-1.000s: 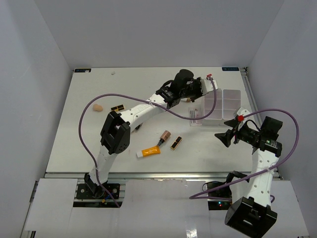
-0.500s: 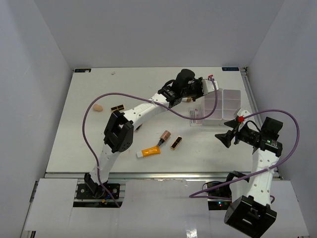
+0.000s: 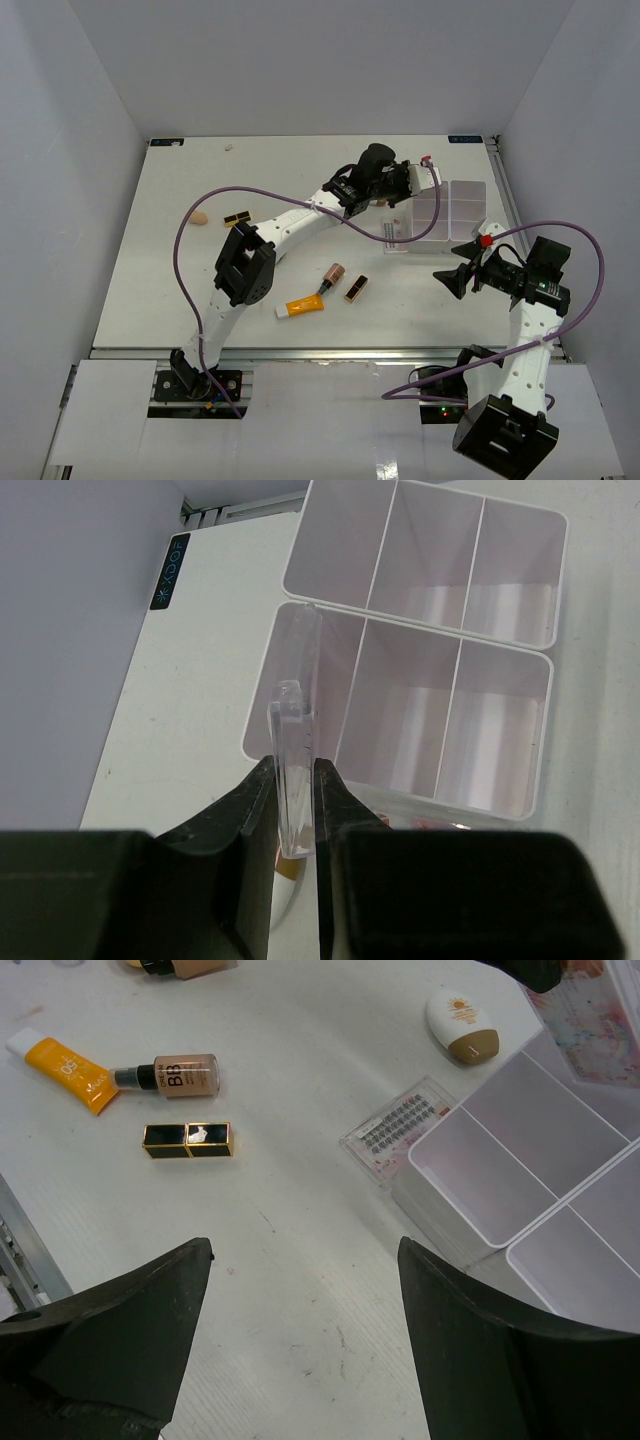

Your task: Organize the makeup

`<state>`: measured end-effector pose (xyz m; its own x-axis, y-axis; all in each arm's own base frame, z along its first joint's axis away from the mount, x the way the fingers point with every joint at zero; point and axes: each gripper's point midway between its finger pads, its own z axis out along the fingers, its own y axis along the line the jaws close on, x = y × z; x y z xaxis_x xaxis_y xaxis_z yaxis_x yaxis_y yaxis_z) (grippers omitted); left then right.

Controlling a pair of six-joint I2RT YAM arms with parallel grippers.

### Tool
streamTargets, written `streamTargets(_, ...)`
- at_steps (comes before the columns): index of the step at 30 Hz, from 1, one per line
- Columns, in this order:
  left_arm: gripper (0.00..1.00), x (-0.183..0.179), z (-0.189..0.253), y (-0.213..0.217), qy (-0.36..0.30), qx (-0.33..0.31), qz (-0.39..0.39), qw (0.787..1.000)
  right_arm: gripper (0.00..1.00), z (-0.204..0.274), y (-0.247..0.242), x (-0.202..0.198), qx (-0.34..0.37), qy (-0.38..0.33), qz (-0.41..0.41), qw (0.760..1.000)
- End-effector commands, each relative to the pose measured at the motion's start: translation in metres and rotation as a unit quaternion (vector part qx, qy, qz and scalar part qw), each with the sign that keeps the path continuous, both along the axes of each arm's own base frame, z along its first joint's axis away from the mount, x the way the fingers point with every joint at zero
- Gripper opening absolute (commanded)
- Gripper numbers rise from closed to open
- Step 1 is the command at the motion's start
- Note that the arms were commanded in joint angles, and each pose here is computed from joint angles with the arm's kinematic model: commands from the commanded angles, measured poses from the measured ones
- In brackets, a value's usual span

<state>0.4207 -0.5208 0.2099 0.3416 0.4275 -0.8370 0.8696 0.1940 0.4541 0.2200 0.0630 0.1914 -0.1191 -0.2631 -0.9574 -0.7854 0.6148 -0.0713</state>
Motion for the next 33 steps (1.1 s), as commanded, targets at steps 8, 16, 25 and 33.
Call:
streamTargets(8, 0.21, 0.013, 0.013, -0.003, -0.027, -0.016, 0.011, 0.999, 0.82, 0.005, 0.004, -0.004, 0.009, -0.013, 0.011, 1.0)
streamTargets(16, 0.42, 0.01, 0.021, -0.003, -0.02, -0.026, 0.01, 0.999, 0.82, 0.005, 0.003, -0.003, 0.01, -0.012, 0.009, 1.0)
streamTargets(25, 0.53, 0.001, 0.056, -0.001, -0.018, -0.056, 0.007, 0.998, 0.82, 0.003, 0.001, -0.003, 0.007, -0.013, 0.004, 1.0)
streamTargets(33, 0.56, -0.025, 0.132, 0.034, 0.032, -0.131, 0.049, 0.99, 0.84, -0.007, 0.001, -0.004, 0.007, 0.0, 0.004, 1.0)
